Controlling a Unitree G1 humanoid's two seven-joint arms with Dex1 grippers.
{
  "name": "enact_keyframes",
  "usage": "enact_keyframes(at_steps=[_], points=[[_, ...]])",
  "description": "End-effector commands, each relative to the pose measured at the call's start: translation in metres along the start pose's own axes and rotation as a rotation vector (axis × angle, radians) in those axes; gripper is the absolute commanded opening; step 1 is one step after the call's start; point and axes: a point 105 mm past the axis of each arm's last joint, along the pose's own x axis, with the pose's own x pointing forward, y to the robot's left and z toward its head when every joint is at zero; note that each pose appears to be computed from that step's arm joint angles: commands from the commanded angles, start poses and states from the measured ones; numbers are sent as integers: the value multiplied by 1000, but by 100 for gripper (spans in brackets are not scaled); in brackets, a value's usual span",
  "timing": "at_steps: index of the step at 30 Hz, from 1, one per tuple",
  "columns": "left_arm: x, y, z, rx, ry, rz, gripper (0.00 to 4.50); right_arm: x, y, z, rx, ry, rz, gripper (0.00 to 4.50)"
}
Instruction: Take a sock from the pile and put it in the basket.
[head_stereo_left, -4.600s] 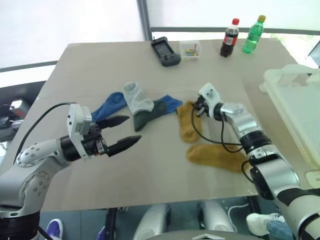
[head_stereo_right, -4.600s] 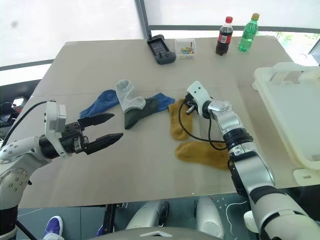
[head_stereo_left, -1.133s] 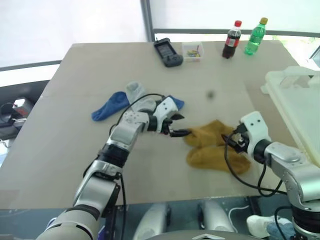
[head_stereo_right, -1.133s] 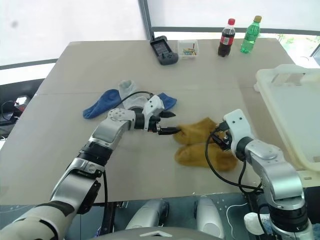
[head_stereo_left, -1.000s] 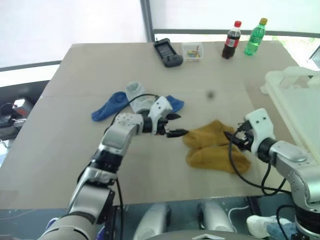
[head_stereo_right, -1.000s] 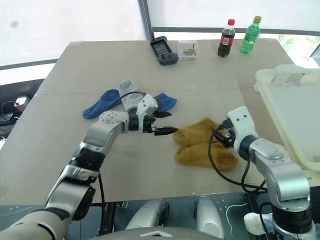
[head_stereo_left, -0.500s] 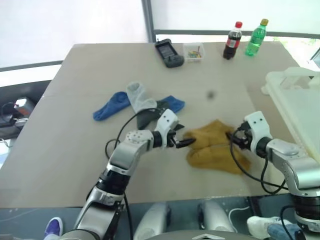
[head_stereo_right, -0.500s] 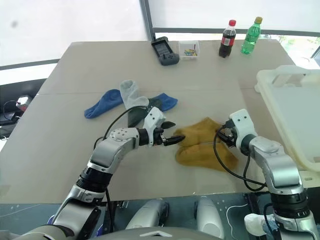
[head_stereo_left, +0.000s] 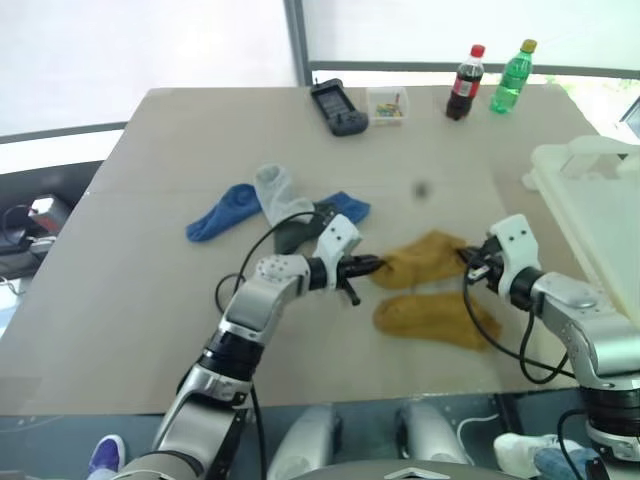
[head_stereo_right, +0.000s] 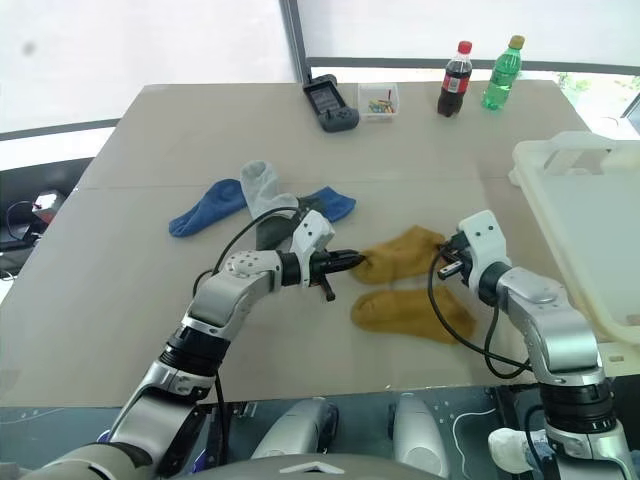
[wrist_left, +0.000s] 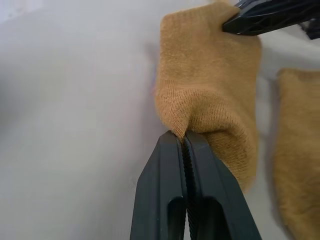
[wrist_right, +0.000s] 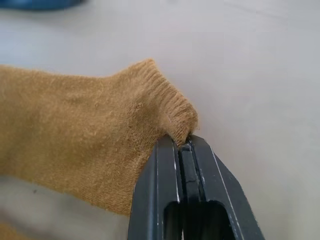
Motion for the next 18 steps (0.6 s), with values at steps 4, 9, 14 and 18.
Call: enact_keyframes(at_steps=[4, 9, 14, 18], points=[[-20, -34, 46, -3, -118, -272, 3, -54, 18, 34, 69, -136, 57, 0], [-29, -47, 44, -30, -58, -377, 3, -80, 43, 22, 113, -85, 83, 0], [-24, -42, 34, -26, 2, -373, 3, -87, 52, 5, 171, -47, 11, 0], [-21, -35, 23, -22, 49, -359, 3, -87, 57, -8, 207, -14, -31, 0]])
